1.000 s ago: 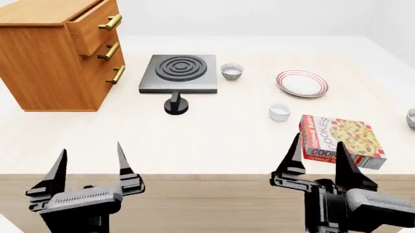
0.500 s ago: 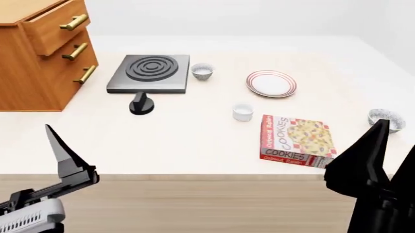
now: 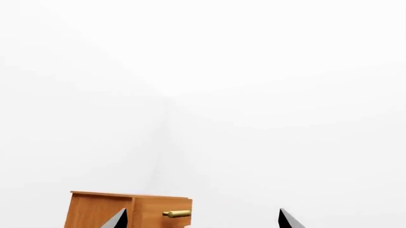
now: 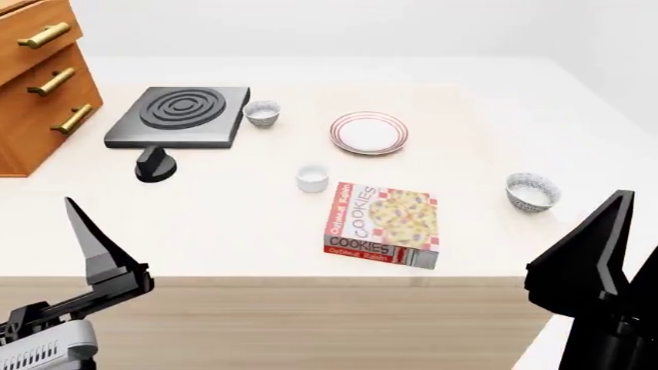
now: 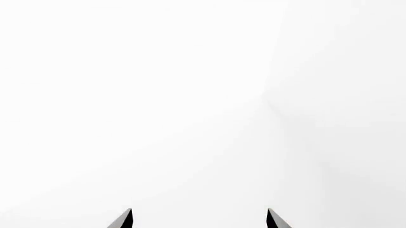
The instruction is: Pick the akita bowl next to the cookies box and place it on the plate.
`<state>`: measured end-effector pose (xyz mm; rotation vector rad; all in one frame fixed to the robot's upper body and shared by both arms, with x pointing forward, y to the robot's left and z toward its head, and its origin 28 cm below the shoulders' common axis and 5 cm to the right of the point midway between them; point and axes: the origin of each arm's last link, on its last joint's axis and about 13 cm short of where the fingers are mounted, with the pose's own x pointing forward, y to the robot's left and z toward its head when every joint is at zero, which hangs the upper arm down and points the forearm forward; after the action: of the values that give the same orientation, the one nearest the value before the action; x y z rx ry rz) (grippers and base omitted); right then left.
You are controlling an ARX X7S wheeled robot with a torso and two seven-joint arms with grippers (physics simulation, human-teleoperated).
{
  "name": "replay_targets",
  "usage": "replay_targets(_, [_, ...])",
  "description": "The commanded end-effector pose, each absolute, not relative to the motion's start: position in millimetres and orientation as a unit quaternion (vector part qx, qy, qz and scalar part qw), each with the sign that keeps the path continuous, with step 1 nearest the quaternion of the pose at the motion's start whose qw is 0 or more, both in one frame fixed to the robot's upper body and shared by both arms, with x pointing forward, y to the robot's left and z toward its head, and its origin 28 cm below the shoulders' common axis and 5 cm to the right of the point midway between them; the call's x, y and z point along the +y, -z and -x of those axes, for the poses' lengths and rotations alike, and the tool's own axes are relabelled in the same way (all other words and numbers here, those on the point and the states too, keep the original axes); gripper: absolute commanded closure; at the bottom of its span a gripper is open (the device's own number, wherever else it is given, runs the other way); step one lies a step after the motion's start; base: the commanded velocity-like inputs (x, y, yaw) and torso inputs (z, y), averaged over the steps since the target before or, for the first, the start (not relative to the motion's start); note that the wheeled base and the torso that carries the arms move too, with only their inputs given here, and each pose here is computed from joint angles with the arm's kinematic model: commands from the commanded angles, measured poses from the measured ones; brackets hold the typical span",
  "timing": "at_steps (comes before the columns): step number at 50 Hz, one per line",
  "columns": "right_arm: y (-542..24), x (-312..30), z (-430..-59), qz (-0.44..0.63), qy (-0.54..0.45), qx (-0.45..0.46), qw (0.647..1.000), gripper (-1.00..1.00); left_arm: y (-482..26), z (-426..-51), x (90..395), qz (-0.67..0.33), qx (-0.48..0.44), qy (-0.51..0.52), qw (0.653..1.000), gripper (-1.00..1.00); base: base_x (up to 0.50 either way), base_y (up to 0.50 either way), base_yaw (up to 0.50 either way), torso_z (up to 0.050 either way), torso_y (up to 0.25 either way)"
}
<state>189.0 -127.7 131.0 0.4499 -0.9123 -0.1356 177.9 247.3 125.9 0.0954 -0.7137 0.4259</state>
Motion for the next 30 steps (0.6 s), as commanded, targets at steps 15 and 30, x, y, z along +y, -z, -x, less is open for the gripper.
replay_targets(15, [-131.3, -128.0, -188.0, -0.205, 0.062, -0.441, 0.872, -1.0, -125.2, -177.3, 247.8, -0.051, -0.346, -0.204, 0.914, -1.0, 0.0, -0.5, 0.0, 0.0, 0.0])
replay_targets(30, [-129.8, -123.6, -186.9, -0.189, 0.031, -0.427, 0.884, -1.0, -124.6, -177.3, 247.8, -0.052, -0.345, -0.205, 0.915, -1.0, 0.0, -0.3, 0.0, 0.0, 0.0])
